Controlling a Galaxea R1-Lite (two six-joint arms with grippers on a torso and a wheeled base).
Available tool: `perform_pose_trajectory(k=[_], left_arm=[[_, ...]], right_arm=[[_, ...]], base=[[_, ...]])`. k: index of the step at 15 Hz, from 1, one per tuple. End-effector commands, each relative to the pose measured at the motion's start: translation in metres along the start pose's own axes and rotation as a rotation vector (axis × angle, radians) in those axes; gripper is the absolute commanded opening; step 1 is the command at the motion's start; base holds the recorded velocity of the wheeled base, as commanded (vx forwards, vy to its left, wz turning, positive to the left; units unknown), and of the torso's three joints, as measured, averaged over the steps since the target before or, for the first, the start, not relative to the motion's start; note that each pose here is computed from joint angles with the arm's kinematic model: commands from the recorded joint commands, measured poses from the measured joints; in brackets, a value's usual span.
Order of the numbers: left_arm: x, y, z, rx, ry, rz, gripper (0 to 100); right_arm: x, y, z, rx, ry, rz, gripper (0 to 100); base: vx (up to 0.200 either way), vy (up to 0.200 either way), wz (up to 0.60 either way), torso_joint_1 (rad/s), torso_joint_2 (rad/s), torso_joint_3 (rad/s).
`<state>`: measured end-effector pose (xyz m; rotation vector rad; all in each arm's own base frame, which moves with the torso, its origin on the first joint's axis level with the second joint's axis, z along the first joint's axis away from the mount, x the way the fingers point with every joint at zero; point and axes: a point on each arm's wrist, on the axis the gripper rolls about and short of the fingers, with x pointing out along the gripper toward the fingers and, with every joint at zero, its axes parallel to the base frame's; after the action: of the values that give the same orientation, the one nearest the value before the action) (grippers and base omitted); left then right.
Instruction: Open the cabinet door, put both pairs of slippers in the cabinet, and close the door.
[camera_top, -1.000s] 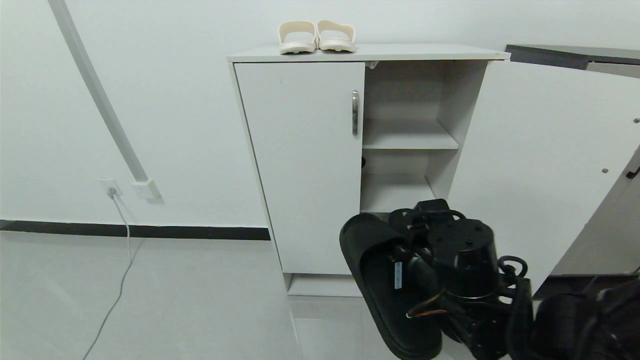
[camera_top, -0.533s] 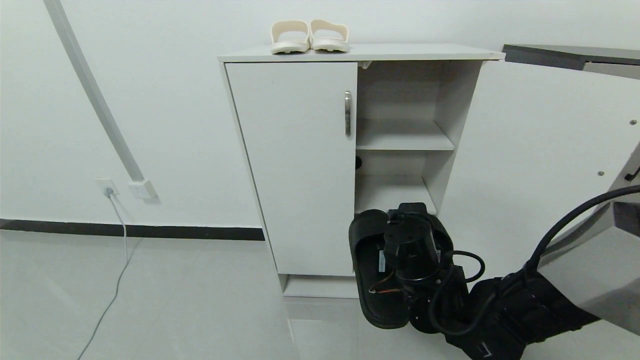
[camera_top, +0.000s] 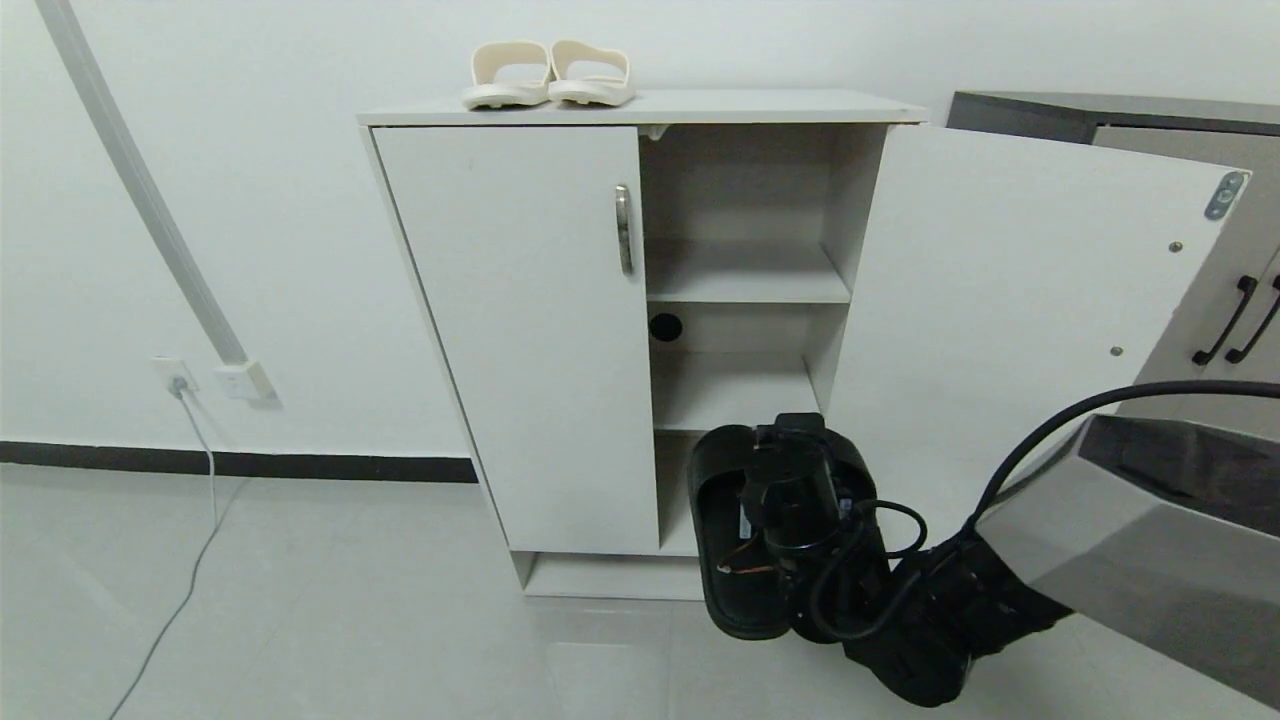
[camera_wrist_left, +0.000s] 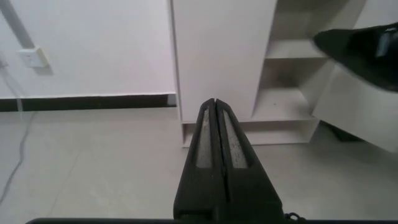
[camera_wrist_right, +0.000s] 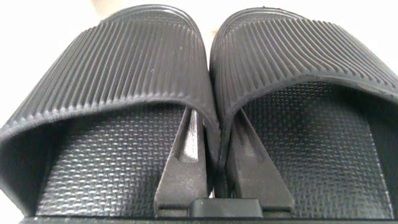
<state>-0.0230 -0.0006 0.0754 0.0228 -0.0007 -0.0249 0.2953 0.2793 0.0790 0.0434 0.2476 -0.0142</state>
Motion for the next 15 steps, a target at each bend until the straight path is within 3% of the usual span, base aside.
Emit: perform_pose_trajectory(k=[1,15], left_arm=[[0.0,0.0,0.0,0.0,0.002,0.002,0],[0.0,0.0,0.0,0.0,0.002,0.002,0]], right_arm=[[0.01,0.007,-0.007,-0.001,0.009,0.027,0],[0.027,0.015,-0.03,-0.018,0.025,0.023,0]], base=[[0.0,0.0,0.0,0.0,0.0,0.0],[0.0,0.0,0.0,0.0,0.0,0.0]])
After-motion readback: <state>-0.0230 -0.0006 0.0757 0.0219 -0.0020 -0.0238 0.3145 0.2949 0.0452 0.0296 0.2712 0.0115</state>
